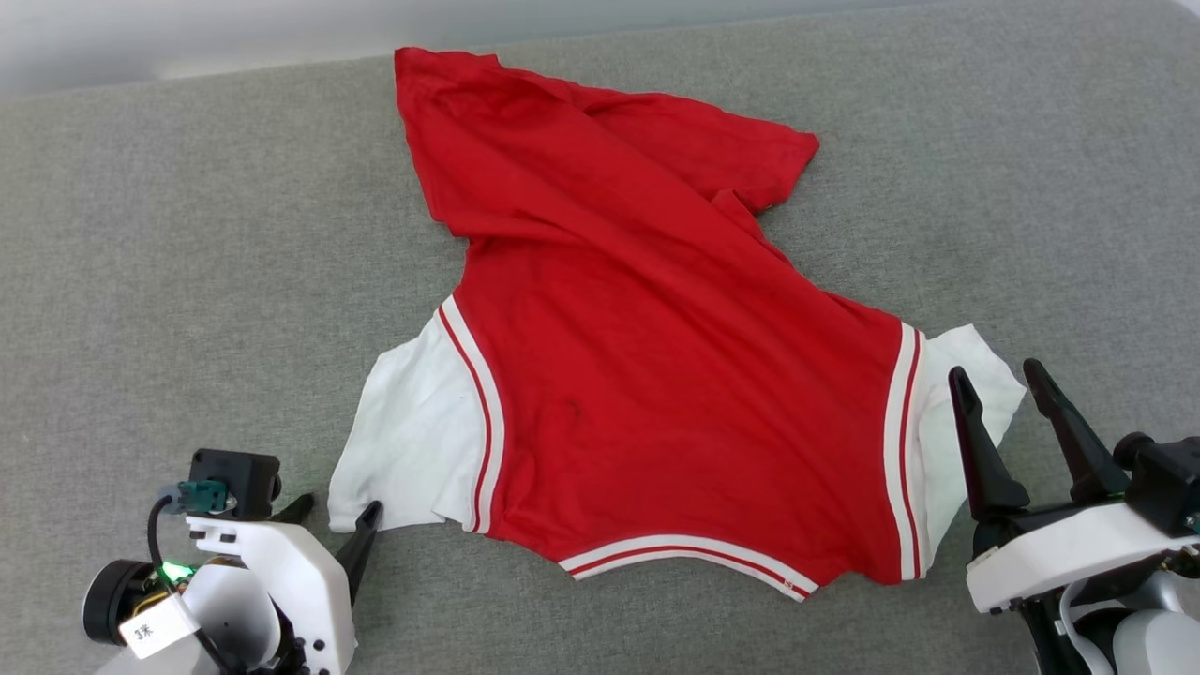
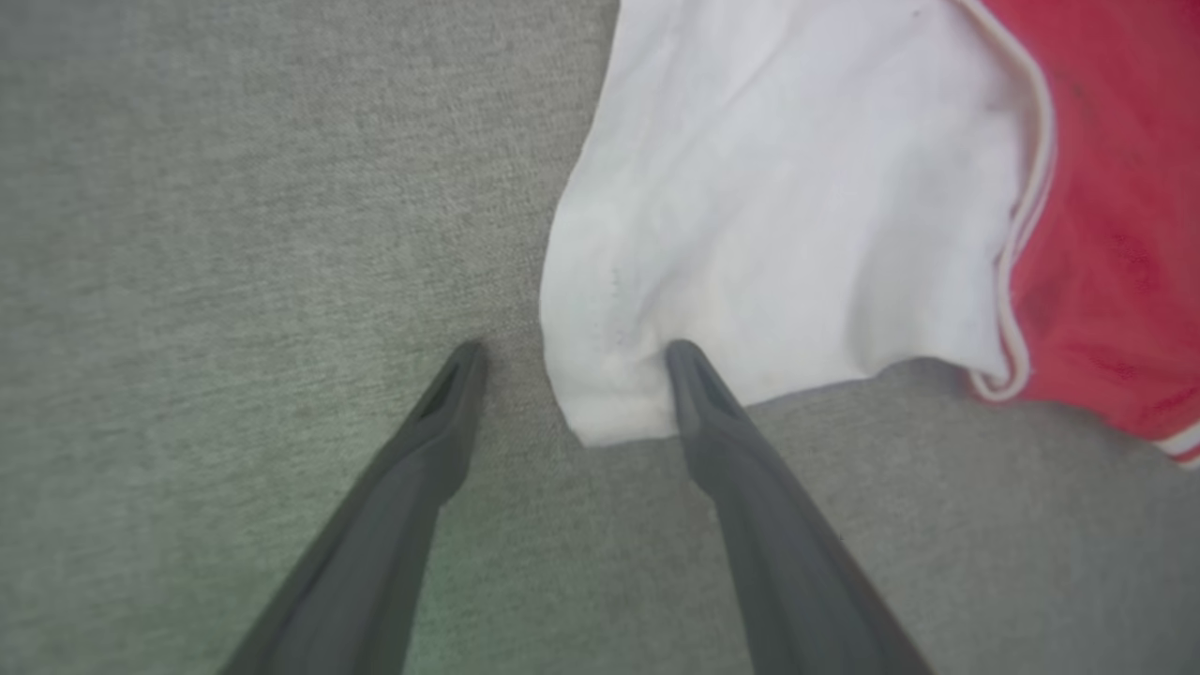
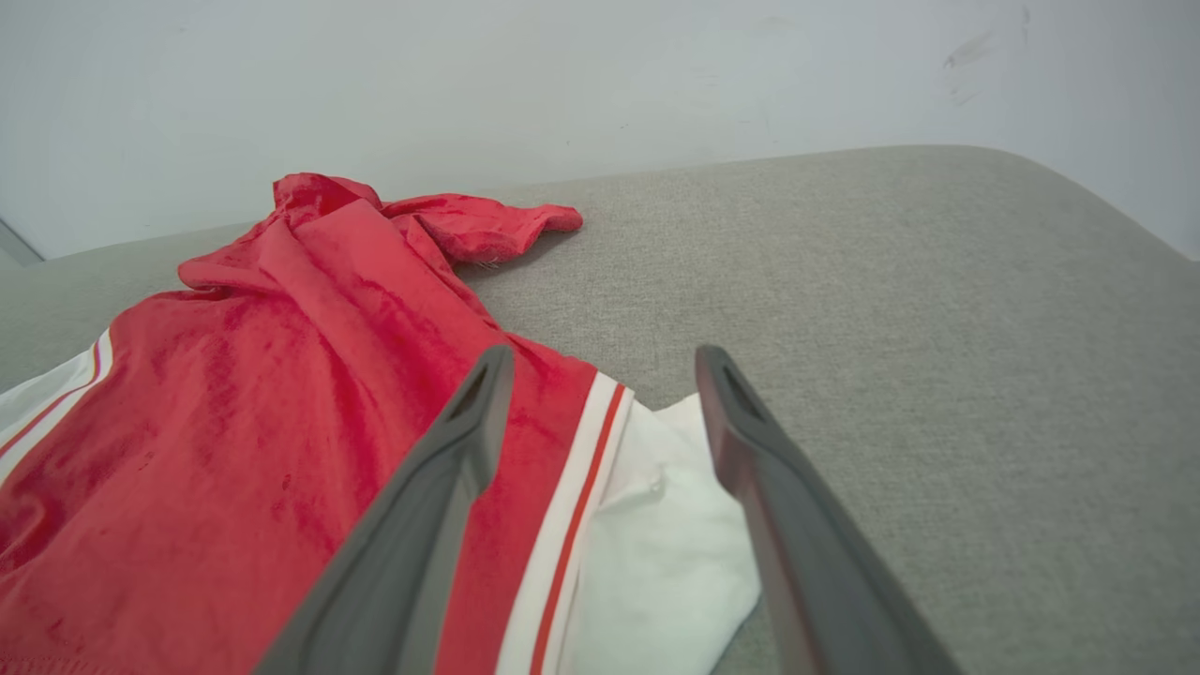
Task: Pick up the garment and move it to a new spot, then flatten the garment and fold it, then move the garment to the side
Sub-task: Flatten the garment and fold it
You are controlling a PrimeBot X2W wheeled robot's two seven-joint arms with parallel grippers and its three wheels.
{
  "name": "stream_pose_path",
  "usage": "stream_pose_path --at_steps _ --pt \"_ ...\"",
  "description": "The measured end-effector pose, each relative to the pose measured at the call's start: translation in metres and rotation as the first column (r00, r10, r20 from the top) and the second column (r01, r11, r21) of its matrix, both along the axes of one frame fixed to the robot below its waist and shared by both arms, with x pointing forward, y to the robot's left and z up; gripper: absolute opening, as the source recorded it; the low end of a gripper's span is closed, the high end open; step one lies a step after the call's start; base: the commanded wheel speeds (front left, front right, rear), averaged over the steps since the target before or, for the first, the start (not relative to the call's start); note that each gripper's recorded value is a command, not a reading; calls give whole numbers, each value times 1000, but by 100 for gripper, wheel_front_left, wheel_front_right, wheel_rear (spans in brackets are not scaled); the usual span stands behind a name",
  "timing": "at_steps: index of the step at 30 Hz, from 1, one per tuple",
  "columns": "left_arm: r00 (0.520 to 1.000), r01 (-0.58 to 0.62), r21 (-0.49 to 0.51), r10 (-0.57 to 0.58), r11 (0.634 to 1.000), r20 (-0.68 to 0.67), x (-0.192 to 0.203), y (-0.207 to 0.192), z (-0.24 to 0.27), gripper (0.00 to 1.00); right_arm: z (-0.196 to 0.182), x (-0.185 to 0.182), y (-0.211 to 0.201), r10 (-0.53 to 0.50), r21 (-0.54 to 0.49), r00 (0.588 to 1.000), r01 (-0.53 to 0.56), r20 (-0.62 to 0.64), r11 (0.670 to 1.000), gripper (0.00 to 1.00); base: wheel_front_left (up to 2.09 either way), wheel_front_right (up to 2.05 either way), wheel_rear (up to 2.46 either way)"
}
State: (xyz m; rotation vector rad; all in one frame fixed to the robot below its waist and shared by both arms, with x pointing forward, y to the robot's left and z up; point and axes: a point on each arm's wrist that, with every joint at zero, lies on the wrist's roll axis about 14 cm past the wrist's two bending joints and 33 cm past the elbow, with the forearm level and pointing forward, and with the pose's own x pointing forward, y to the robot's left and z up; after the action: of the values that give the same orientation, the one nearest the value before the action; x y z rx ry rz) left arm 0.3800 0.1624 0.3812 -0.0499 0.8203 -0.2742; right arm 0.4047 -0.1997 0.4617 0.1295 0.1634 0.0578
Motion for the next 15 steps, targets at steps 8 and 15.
stream_pose_path --at_steps 8,15 --pt "999 -7 0 7 1000 -37 0 4 -15 0 -4 2 2 6 -3 1000 -6 -8 1000 100 0 0 0" --pt "982 -108 -25 111 994 153 19 20 18 0 -9 -10 -7 18 -55 995 -23 -96 998 100 0 0 0"
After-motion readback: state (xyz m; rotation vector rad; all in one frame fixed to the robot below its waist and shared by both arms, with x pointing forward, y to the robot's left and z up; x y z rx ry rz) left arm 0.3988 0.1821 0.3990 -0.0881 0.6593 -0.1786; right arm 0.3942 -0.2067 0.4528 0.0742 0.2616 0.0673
